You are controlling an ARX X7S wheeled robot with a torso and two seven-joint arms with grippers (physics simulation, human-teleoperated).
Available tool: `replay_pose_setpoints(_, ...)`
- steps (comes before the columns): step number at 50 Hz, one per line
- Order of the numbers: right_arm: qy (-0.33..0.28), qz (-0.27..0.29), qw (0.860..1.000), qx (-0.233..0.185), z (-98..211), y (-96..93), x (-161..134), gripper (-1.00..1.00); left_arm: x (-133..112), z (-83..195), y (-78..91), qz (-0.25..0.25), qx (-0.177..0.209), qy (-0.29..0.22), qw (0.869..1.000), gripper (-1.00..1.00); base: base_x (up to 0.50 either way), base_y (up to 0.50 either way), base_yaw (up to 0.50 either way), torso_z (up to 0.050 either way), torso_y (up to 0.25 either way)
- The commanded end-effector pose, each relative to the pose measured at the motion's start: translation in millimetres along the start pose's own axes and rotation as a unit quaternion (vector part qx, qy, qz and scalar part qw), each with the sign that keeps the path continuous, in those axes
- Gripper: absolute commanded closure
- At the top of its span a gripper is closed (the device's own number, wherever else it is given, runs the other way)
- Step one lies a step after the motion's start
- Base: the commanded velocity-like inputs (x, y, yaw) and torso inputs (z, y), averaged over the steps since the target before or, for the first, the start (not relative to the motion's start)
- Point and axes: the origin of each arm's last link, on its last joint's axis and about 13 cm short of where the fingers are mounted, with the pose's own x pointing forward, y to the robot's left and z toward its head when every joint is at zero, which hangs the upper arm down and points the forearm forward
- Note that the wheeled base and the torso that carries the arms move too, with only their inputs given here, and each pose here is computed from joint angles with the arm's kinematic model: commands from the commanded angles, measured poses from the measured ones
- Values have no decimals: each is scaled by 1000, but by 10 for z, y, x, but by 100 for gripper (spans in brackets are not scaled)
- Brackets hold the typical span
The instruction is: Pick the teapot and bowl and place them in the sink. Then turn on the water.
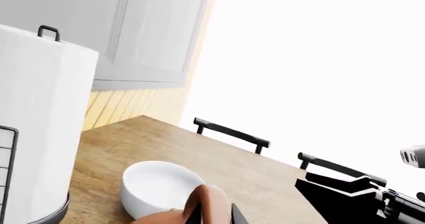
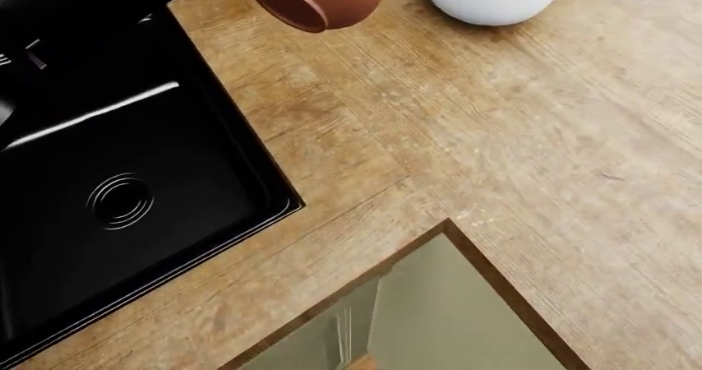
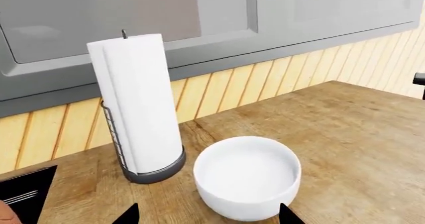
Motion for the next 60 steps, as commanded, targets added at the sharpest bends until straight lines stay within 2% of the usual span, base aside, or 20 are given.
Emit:
replay_pose_setpoints(1,2,3,1000,6,-5,8,2,-100,-6,51,-5,1,1,-14,1000,100,0,0,0,0,0)
replay_pose_setpoints(8,-5,20,1000,22,-3,39,2,-100,-12,59,-3,2,1,-15,1000,100,365,82,0,0,2)
replay_pose_setpoints(17,27,-87,994,65,-15,-22,212,-100,-31,95,0,9,4,-18,1000,100,0,0,0,1,1)
replay_pose_setpoints(24,58,-126,982,127,-9,-20,531,-100,-35,116,4,16,6,-18,1000,100,0,0,0,0,0)
replay_pose_setpoints(28,84,-142,967,191,48,-29,766,-100,-45,167,-4,30,9,-15,999,100,0,0,0,0,3)
replay_pose_setpoints(32,99,-148,956,233,53,-44,980,-100,-63,216,-2,45,9,-18,999,100,0,0,0,0,0)
replay_pose_setpoints(39,84,-156,930,321,66,-129,1357,-100,-114,339,4,69,3,-45,997,100,0,0,0,0,0)
replay_pose_setpoints(42,79,-167,920,346,89,-165,1480,-100,-133,380,5,74,4,-56,996,100,0,0,0,0,3)
replay_pose_setpoints(50,80,-202,895,389,211,-209,1763,-100,-136,510,-41,71,19,-71,995,100,0,0,0,0,0)
replay_pose_setpoints(60,91,-225,883,402,231,-169,1973,-100,-173,666,-162,61,44,-82,994,100,0,0,0,1,1)
